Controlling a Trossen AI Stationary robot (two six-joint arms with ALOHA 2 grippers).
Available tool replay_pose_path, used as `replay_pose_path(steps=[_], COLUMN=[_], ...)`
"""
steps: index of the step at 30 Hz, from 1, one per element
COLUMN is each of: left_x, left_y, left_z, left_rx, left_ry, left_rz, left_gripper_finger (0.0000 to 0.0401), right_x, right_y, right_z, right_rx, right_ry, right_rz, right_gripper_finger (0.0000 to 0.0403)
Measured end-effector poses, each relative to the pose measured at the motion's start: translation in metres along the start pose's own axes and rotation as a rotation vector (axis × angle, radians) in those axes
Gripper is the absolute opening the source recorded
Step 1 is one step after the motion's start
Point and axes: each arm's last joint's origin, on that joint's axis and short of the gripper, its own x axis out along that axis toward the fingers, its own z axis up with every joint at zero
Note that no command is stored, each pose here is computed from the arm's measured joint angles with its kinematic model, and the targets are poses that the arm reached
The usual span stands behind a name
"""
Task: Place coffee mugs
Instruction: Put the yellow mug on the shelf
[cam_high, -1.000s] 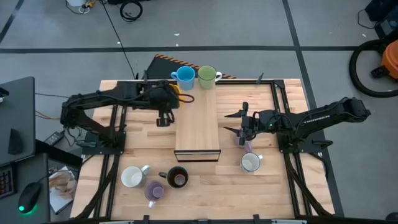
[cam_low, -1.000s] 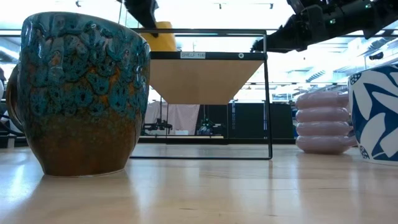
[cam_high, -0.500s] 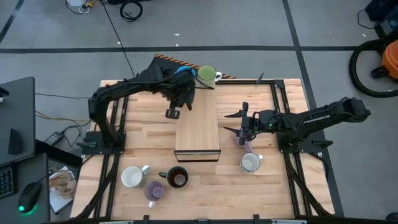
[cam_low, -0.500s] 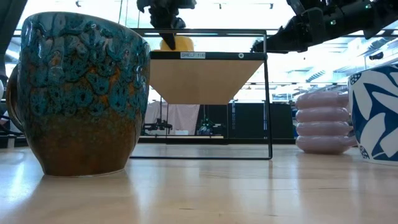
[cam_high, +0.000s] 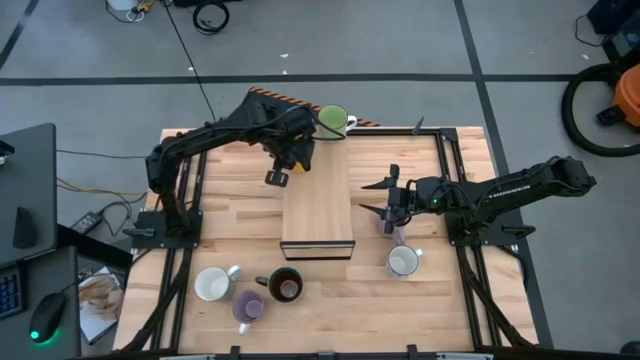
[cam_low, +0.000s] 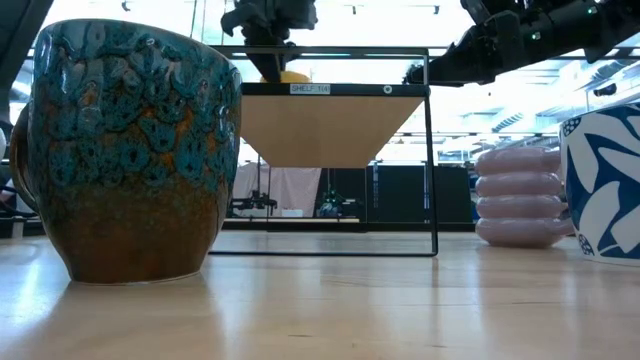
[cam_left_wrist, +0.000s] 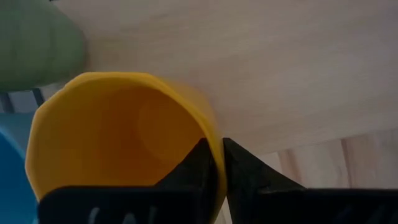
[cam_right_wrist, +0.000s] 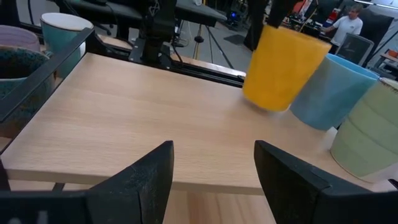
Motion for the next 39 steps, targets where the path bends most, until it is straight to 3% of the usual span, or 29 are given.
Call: replay_pose_path(steps=[17, 29, 39], left_x=[0.0057, 0.0048, 0.0046], left_y=[0.0049, 0.0069, 0.0079], left_z=[-0.0015, -0.0016, -0.0026], left_rx=[0.064, 0.065, 0.075], left_ry=[0.039, 0.048, 0.085], left_rz=[0.026, 0.063, 0.105], left_gripper_finger=[0.0042, 0.0100, 0.0105], right_x=[0.0000, 0.0000, 0.0000], right_y=[0.0003, 0.0003, 0.0003], right_z=[-0.0003, -0.0003, -0.0003], right_rx=[0.000, 0.000, 0.000], right_ry=[0.002, 0.001, 0.001], right_rz=[0.007, 0.009, 0.009], right_gripper_finger=[0.0229, 0.0229, 0.0229])
